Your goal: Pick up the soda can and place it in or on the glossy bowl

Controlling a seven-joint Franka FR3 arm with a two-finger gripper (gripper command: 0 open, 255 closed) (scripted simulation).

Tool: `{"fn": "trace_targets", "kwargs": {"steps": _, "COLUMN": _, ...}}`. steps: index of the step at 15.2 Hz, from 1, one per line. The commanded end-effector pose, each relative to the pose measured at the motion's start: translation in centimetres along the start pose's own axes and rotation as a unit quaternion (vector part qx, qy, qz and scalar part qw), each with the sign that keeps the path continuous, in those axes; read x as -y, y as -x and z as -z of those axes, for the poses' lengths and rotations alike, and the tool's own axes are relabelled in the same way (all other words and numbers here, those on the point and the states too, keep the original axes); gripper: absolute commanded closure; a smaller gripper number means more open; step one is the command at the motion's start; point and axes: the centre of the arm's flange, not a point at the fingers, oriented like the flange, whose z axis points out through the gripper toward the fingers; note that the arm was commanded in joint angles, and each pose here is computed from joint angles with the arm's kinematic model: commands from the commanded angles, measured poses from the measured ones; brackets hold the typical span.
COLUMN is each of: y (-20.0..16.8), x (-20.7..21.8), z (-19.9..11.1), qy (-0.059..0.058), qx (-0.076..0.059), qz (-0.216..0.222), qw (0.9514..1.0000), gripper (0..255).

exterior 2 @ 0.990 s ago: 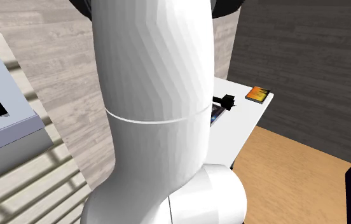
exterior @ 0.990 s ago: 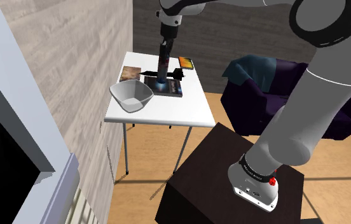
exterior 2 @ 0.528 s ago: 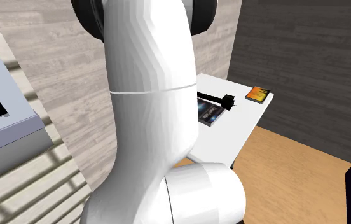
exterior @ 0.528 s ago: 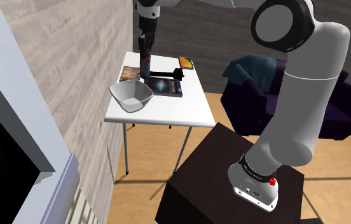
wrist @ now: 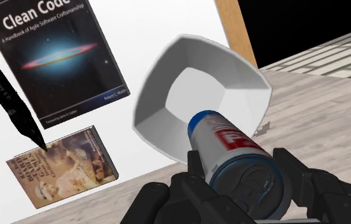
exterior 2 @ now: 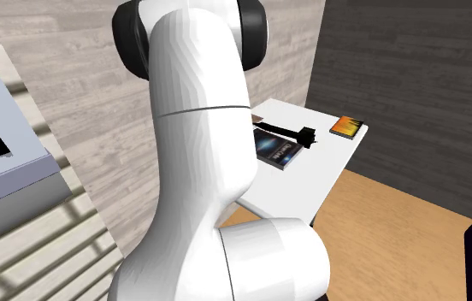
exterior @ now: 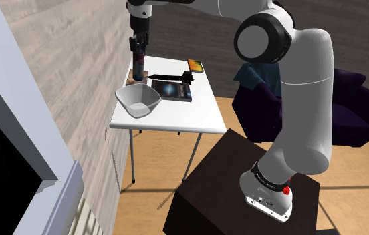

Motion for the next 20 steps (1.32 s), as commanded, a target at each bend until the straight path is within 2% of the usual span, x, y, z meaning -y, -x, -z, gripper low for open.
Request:
{"fn": "trace_targets", "kwargs": {"steps": 1, "y": -0.1, "x": -0.1, "z": -0.9, "qy": 0.0, "qx": 0.0, "qz": 0.0, "qw": 1.0, "gripper": 255}}
{"fn": "trace_targets", "kwargs": {"steps": 18, "y": -0.1, "x": -0.1, "z": -10.3, "qy": 0.0, "qx": 0.0, "qz": 0.0, "qw": 1.0, "gripper": 255}}
{"fn": "trace_targets", "kwargs": {"steps": 20, "y": -0.1, "x": -0.1, "z": -10.3, "qy": 0.0, "qx": 0.0, "qz": 0.0, "qw": 1.0, "gripper": 255}}
